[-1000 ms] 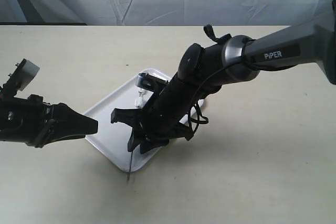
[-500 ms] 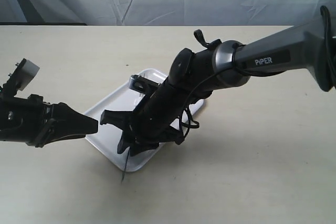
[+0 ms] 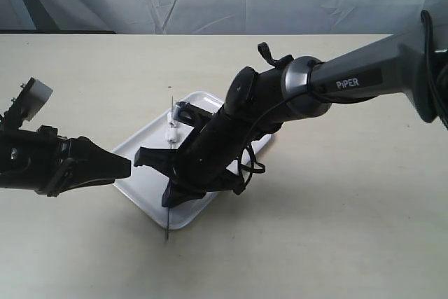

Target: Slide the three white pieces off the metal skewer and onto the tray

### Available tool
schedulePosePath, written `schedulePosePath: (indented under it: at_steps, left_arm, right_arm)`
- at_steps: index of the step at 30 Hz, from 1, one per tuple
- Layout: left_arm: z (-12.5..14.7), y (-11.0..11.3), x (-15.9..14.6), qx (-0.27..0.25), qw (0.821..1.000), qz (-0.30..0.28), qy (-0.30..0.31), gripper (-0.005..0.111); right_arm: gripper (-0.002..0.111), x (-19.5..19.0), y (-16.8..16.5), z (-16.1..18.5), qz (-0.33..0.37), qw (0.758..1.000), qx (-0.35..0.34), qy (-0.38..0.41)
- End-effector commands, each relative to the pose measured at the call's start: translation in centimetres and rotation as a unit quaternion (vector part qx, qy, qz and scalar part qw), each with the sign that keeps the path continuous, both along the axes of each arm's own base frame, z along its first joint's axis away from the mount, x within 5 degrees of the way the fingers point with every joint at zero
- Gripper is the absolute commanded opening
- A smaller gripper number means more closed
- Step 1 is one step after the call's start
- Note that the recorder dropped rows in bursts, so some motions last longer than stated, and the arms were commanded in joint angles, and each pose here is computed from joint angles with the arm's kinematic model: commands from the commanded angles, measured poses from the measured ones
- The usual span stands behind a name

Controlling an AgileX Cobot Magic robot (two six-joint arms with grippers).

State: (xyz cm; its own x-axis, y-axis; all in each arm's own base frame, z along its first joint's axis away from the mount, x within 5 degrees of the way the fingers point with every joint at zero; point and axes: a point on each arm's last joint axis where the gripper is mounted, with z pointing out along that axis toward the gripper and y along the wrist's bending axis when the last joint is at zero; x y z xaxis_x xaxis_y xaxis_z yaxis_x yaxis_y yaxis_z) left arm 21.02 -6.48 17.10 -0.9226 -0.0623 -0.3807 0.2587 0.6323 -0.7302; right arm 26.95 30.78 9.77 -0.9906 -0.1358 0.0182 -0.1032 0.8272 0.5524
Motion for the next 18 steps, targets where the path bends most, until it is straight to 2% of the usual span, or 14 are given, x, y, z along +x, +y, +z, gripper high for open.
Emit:
schedulePosePath:
  at_steps: [1,8,13,18]
  left_arm:
    - [0.0,-0.1,0.0,-0.005,1.000,0.001,0.002,0.046]
    - [0.0,-0.2,-0.1,-0.030,0.996,0.045,0.072,0.046]
    - [-0.6,-0.3,0.0,-0.040,0.994,0.042,0.092,0.046]
    - [-1.5,-0.5,1.0,-0.094,0.983,0.088,0.130,0.046]
  right_arm:
    - [-0.001,-0.2,-0.5,-1.1,0.023,0.999,-0.025,-0.006]
    - [-0.001,-0.6,-1.4,2.0,0.091,0.994,-0.046,-0.039]
    - [-0.001,-1.4,-2.5,4.6,0.127,0.988,-0.081,-0.038]
    - [-0.001,-2.1,-3.4,7.7,0.147,0.984,-0.087,-0.052]
